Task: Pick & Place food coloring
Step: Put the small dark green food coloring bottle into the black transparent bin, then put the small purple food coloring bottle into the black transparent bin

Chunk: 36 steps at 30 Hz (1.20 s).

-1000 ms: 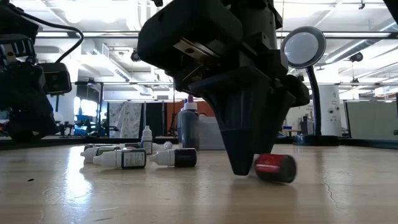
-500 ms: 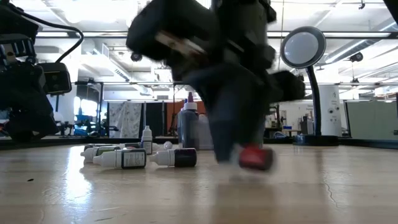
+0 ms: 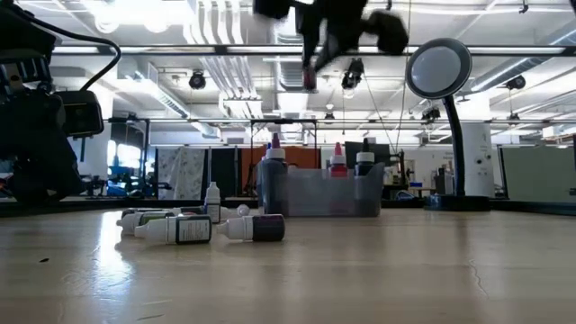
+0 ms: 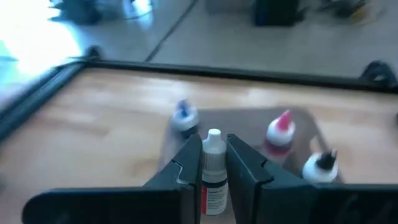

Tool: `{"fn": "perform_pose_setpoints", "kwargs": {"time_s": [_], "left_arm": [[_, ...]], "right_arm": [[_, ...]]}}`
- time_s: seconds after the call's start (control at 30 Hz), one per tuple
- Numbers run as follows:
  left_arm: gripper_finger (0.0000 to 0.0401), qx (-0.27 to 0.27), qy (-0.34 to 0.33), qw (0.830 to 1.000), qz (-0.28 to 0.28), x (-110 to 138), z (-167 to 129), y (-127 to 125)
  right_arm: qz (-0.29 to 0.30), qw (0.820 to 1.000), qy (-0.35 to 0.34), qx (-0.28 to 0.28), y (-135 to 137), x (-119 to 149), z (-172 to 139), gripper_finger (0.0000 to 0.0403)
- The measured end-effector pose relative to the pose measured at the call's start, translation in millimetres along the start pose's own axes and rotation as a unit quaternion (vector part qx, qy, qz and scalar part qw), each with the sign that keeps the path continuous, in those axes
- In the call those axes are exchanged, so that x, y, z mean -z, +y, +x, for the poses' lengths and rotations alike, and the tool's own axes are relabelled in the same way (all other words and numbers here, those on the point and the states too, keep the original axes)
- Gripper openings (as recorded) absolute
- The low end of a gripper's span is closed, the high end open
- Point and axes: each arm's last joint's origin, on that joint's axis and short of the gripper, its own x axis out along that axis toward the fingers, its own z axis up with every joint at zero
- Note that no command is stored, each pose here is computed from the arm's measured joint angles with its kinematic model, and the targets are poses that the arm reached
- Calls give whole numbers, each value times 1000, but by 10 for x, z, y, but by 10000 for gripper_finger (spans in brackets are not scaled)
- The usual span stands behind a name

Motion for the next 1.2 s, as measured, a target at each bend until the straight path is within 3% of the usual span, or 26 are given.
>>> {"fn": "perform_pose_setpoints", "kwargs": {"time_s": [0.2, 0.37, 0.47, 0.57, 0.77, 0.97, 1.07, 1.2], "left_arm": [[152, 0, 0, 1000, 0, 1, 0, 1], [151, 0, 0, 1000, 0, 0, 0, 0], [151, 0, 0, 1000, 0, 0, 0, 1], [151, 0, 0, 1000, 0, 0, 0, 1], [151, 0, 0, 1000, 0, 0, 0, 0], [152, 0, 0, 1000, 0, 0, 0, 1], [151, 0, 0, 1000, 0, 0, 0, 0], [151, 0, 0, 1000, 0, 0, 0, 0]], "right_arm": [[17, 998, -29, 44, -173, 198, 431, 47], [108, 991, -30, 68, -392, 404, 555, 46], [162, 984, -21, 68, -460, 372, 514, 45], [179, 982, -1, 60, -492, 224, 443, 54], [148, 986, 74, 21, -527, -144, 495, 83], [106, 990, 86, -17, -485, -379, 672, 73], [79, 988, 125, -35, -455, -487, 717, 77], [-6, 977, 184, -105, -348, -595, 605, 102]]}}
